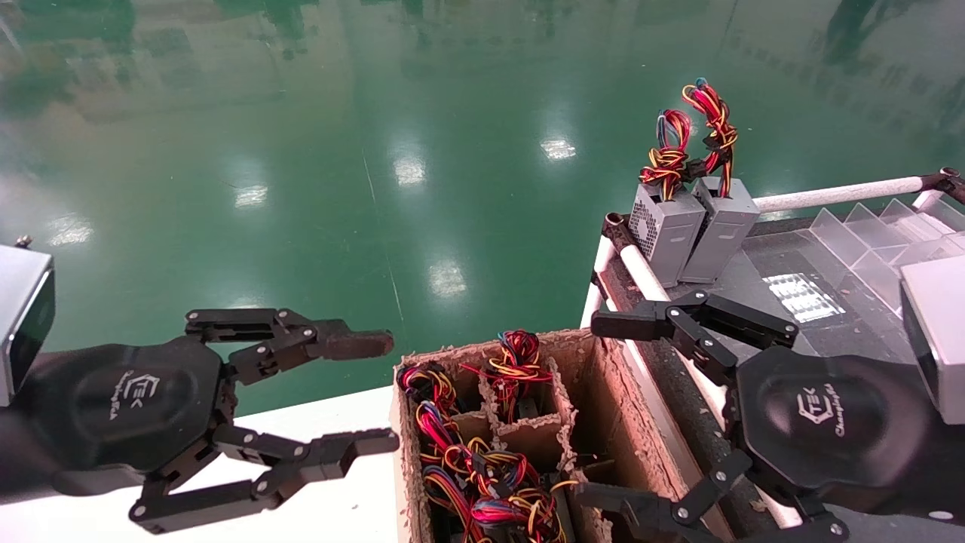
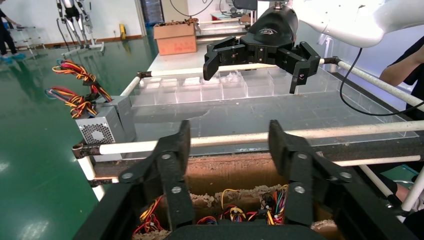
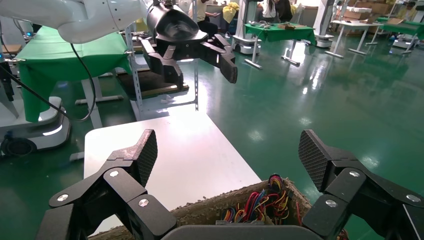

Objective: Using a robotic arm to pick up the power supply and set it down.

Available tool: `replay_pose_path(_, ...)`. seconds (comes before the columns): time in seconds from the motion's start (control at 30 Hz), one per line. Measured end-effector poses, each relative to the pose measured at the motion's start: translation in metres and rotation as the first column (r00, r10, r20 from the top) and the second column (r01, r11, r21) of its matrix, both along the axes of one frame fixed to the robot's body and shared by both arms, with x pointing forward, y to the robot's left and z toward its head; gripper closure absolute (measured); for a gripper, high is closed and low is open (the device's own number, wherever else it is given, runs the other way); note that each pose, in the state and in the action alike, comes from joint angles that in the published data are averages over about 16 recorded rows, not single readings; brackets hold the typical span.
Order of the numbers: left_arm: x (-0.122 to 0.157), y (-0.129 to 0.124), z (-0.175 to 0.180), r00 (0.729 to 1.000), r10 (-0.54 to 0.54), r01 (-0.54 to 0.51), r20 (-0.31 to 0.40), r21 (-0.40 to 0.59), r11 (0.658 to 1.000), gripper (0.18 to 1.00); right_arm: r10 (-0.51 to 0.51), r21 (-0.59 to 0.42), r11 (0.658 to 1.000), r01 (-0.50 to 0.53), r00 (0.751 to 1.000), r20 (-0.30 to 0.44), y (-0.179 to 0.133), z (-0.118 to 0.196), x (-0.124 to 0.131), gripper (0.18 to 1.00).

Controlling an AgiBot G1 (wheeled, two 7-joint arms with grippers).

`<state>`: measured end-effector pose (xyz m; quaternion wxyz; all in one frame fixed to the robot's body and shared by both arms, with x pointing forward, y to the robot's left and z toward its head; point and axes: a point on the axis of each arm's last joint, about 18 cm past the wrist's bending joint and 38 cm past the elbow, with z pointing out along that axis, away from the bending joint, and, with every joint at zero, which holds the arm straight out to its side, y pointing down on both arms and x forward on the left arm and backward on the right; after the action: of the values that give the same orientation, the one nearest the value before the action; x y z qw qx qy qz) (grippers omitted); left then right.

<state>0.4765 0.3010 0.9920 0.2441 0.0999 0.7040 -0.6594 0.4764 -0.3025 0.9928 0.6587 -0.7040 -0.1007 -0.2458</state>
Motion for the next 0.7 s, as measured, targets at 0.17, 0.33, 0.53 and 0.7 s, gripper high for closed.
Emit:
replay_pose_path(0.17, 0.0, 0.0, 0.0, 1.0, 0.0, 0.0, 0.0, 0.0, 1.0, 0.621, 0.0, 0.0, 1.0, 0.0, 1.0, 0.0, 0.0, 0.0, 0.0, 0.178)
replay_pose_path(0.33, 0.0, 0.0, 0.0, 1.0, 0.0, 0.0, 0.0, 0.0, 1.0, 0.735, 0.0, 0.0, 1.0, 0.0, 1.0, 0.0, 0.0, 0.0, 0.0, 0.178)
replay_pose_path(0.53, 0.0, 0.0, 0.0, 1.0, 0.0, 0.0, 0.0, 0.0, 1.0, 0.846, 0.0, 0.0, 1.0, 0.0, 1.0, 0.0, 0.0, 0.0, 0.0, 0.178)
replay_pose_path(0.7, 0.0, 0.0, 0.0, 1.0, 0.0, 0.0, 0.0, 0.0, 1.0, 0.917, 0.0, 0.0, 1.0, 0.0, 1.0, 0.0, 0.0, 0.0, 0.0, 0.178)
